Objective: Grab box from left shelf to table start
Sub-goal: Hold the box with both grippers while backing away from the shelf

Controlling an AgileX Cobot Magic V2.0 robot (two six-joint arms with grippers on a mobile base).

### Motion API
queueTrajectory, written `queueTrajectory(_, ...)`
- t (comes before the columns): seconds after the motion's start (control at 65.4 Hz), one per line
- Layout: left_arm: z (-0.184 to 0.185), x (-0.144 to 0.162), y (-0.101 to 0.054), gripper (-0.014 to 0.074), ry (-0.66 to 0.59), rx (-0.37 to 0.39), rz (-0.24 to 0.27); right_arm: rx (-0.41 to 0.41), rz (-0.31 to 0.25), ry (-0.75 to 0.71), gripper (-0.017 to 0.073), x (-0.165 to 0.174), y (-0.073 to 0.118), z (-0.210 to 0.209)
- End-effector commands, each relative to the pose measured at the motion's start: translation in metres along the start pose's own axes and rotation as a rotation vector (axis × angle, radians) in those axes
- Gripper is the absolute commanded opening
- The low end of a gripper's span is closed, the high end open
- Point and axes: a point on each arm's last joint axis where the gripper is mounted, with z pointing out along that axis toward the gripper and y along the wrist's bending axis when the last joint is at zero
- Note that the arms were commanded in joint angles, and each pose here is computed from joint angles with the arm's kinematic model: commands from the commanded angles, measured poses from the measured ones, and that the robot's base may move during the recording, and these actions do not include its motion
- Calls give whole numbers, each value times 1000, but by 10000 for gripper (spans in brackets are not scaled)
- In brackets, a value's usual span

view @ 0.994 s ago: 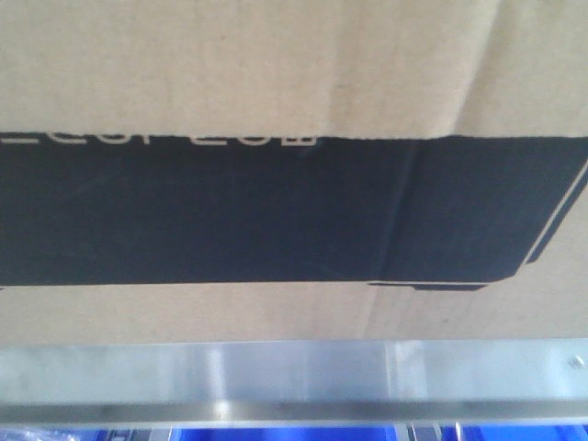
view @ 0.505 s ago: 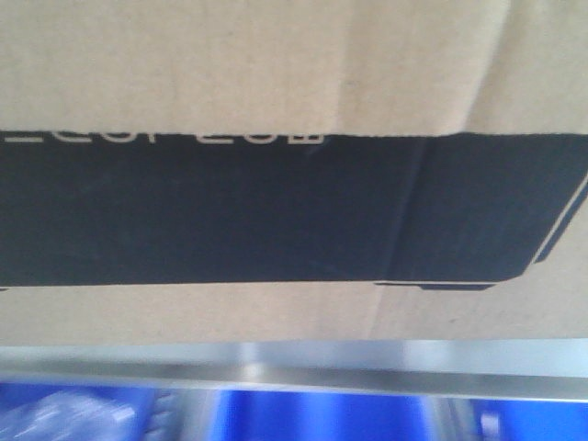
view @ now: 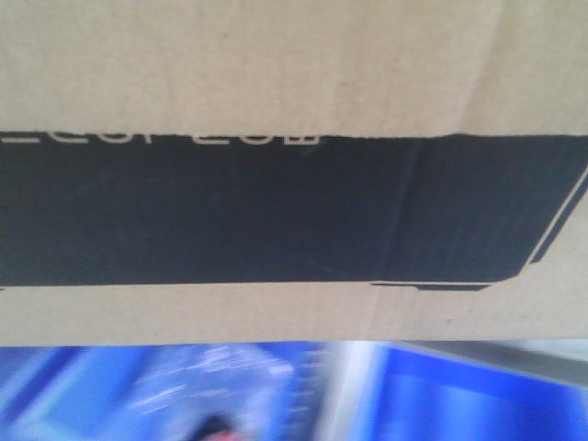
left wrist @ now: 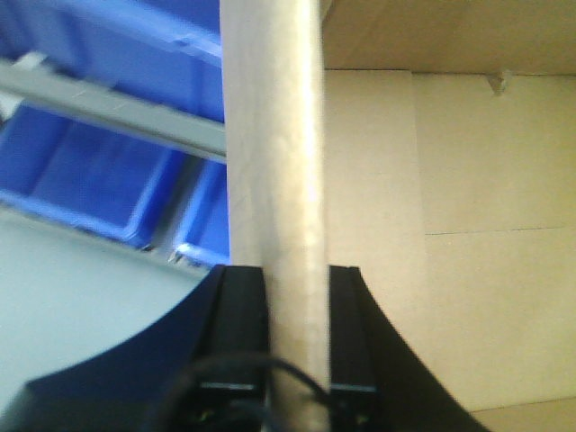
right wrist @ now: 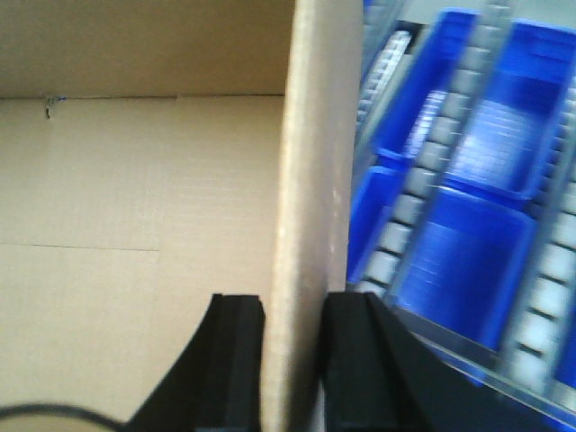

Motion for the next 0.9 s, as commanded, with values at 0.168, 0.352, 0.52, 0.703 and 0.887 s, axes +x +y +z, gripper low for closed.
queueTrajectory(0.168,-16,-9,4,-97,-94,45,-2,18,-55,-155,58,-17,-3,-9)
queueTrajectory(0.352,-16,-9,4,-97,-94,45,-2,18,-55,-155,58,-17,-3,-9)
queueTrajectory(0.52,-16,-9,4,-97,-94,45,-2,18,-55,-155,58,-17,-3,-9)
queueTrajectory(0.703,-16,-9,4,-97,-94,45,-2,18,-55,-155,58,-17,-3,-9)
queueTrajectory(0.887,-16,-9,4,-97,-94,45,-2,18,-55,-155,58,-17,-3,-9)
